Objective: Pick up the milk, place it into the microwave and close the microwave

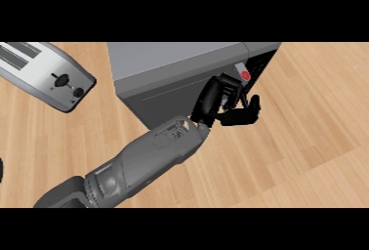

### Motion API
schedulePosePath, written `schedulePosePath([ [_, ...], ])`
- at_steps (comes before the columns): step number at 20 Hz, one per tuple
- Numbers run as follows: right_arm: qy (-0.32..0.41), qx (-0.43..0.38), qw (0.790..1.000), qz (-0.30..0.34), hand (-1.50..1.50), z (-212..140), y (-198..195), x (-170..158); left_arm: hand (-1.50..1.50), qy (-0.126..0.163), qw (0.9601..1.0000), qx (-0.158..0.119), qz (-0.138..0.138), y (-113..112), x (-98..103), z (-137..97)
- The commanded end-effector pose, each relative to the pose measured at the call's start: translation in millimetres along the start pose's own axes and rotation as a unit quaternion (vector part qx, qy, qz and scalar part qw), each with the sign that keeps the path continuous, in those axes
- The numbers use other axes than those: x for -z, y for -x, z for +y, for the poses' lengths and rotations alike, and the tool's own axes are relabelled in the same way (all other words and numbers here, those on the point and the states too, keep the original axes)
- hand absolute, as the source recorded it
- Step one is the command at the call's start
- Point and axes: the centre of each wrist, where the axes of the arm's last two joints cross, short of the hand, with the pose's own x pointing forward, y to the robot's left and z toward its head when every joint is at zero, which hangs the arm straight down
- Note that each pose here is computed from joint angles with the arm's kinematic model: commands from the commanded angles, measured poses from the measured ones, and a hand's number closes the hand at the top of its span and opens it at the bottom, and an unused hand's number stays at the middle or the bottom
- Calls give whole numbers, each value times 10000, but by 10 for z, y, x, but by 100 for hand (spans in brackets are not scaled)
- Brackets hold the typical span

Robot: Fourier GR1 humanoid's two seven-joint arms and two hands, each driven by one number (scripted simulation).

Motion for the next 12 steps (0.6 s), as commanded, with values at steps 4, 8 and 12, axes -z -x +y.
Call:
schedulePosePath([
  [4, 192, -58, 9998, -29, -150, -32, -82, -42, -150, -1244, 9893, 469, 599, 335, 75, 780],
  [8, 226, -104, 9997, 27, -150, -21, -131, -68, -150, -1198, 9898, 386, 663, 371, 52, 802],
  [12, 167, -83, 9998, 43, -150, 12, -169, -78, -150, -1081, 9916, 341, 616, 343, 78, 774],
])
